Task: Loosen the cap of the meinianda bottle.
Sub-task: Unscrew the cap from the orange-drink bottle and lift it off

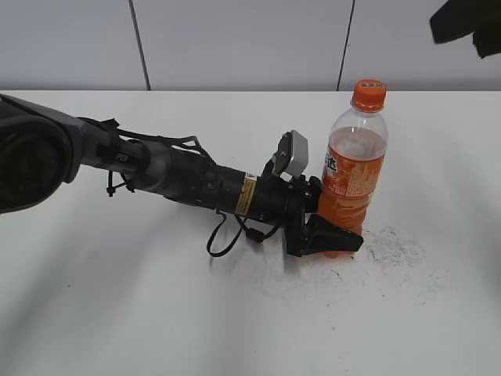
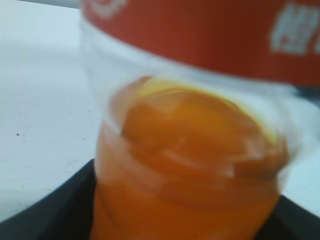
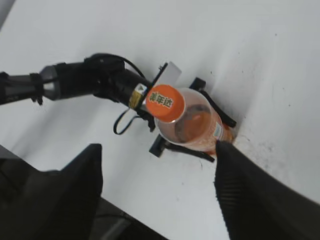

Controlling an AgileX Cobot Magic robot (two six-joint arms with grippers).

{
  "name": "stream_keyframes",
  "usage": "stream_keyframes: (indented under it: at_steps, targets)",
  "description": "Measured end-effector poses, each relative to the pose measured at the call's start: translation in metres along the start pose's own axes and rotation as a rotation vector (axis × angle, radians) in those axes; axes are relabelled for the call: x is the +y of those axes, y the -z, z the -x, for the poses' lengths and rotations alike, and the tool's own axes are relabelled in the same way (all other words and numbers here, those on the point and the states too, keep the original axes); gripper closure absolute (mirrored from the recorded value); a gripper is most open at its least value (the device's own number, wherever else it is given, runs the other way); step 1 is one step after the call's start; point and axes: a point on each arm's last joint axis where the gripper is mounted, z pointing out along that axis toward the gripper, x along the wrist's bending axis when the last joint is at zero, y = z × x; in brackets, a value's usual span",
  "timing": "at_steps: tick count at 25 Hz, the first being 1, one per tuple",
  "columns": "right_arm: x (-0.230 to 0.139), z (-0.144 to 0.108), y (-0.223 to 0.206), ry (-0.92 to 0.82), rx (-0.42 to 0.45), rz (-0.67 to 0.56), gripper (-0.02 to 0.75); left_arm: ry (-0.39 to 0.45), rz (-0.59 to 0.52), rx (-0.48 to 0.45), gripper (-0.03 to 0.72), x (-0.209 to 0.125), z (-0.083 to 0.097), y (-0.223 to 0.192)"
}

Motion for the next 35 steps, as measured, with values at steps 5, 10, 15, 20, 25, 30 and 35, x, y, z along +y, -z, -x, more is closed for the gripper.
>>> stream_keyframes:
  at_steps: [5,10,15,20,25,30,35]
  targets:
    - [0.018,-0.016,-0.025,0.041,-0.126,-0.154,0.222,-0.001,-0.001,-0.002,0.134,0.000,0.000,0.000]
    - [0.033,-0.031,-0.051,0.065,-0.155,-0.193,0.222,-0.001,-0.001,-0.002,0.134,0.000,0.000,0.000]
    - [0.034,-0.025,-0.079,0.057,-0.150,-0.260,0.222,-0.001,-0.001,-0.003,0.134,0.000,0.000,0.000]
    - [0.033,-0.018,-0.095,0.041,-0.155,-0.301,0.222,-0.001,-0.001,-0.003,0.134,0.000,0.000,0.000]
    - [0.032,-0.012,-0.108,0.029,-0.159,-0.333,0.288,-0.002,-0.002,-0.004,0.134,0.000,0.000,0.000]
    - [0.032,-0.012,-0.108,0.031,-0.156,-0.333,0.442,0.002,-0.001,-0.003,0.134,0.000,0.000,0.000]
    - [0.033,-0.013,-0.108,0.223,-0.119,-0.345,0.475,0.004,-0.001,-0.003,0.134,0.000,0.000,0.000]
